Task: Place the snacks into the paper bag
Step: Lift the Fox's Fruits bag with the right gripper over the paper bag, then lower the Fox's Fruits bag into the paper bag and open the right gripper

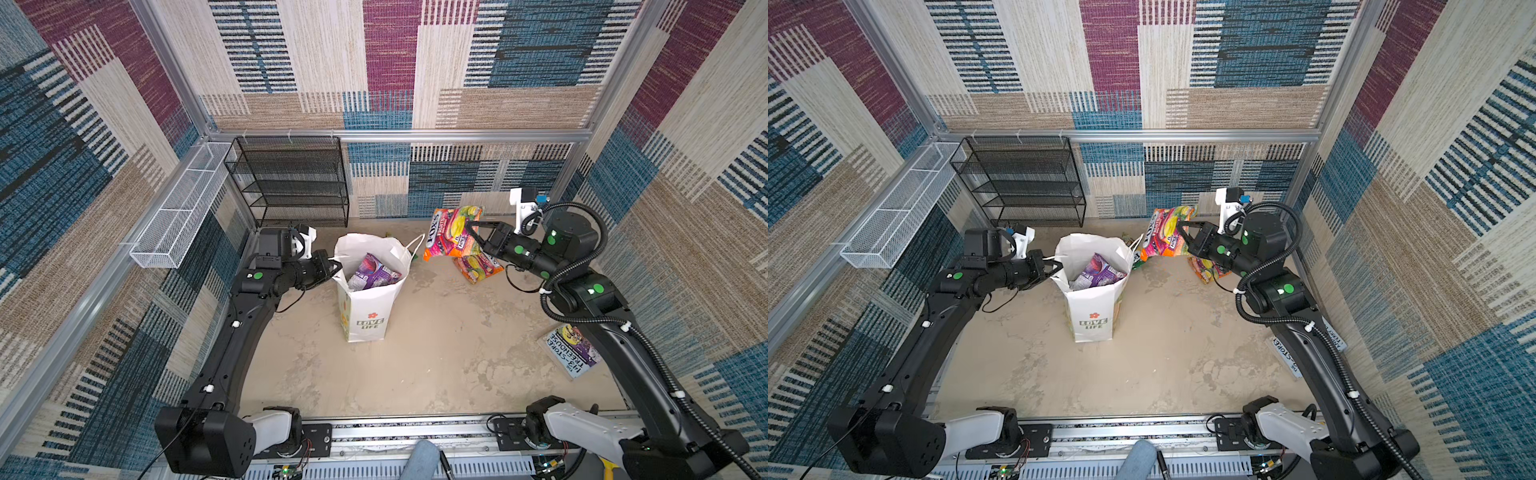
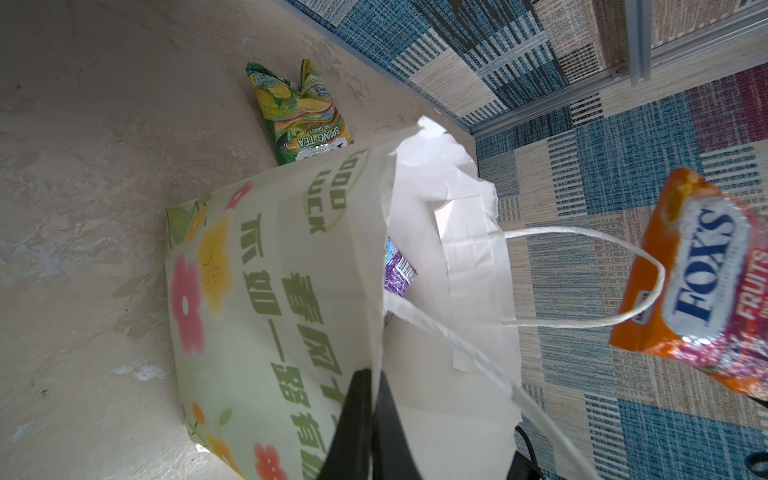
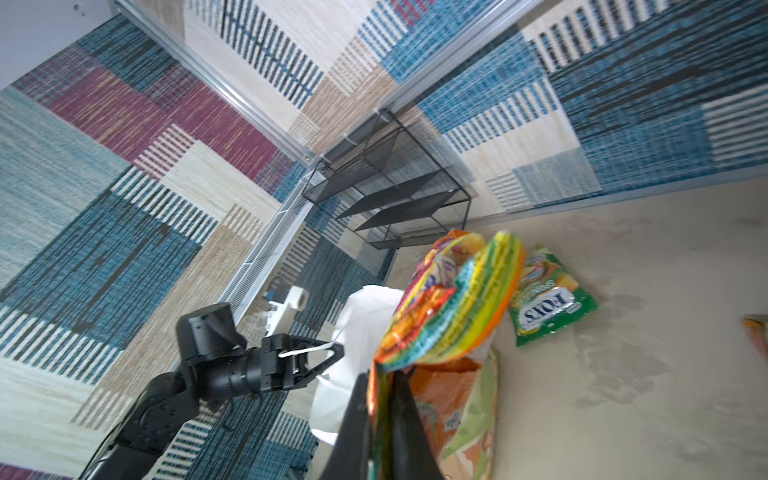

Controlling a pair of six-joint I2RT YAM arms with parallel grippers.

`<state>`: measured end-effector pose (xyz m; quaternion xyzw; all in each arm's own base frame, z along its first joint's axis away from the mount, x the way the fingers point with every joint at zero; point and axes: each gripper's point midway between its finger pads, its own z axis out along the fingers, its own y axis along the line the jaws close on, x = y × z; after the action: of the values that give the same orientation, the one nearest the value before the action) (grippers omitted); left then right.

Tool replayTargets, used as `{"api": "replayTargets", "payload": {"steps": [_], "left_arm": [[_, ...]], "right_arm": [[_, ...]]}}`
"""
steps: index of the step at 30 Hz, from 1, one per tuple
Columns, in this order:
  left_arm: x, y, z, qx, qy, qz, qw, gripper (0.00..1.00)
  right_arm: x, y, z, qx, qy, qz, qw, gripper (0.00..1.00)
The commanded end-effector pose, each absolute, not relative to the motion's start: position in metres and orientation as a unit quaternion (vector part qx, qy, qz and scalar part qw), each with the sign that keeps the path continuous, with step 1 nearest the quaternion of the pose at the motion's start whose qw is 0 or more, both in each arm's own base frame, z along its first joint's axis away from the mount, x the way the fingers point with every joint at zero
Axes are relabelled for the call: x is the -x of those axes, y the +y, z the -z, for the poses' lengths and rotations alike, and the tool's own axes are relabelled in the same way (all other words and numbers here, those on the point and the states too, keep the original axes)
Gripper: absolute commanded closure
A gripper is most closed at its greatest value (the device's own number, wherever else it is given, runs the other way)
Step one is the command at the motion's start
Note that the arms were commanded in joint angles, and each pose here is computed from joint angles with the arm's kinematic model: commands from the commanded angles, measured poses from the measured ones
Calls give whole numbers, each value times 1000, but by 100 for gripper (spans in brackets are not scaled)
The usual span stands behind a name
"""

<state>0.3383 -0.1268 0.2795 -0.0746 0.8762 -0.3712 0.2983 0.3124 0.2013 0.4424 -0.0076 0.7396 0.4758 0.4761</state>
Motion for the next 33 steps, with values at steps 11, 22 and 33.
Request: {"api": "replayTargets", "payload": {"steps": [11,22,33], "left_arm": [[-345,-130,-289,62,866,385,314,100],[-344,-130,-290,63,865,386,316,100],[-344,-129,-290,64,865,386,315,100]], "right_arm": [[-333,329,-448,107,753,-459,460,100],[-354,368,-373,122,804,-431,392,100],[-352,413,-318,155,832,-422,324,100]]}}
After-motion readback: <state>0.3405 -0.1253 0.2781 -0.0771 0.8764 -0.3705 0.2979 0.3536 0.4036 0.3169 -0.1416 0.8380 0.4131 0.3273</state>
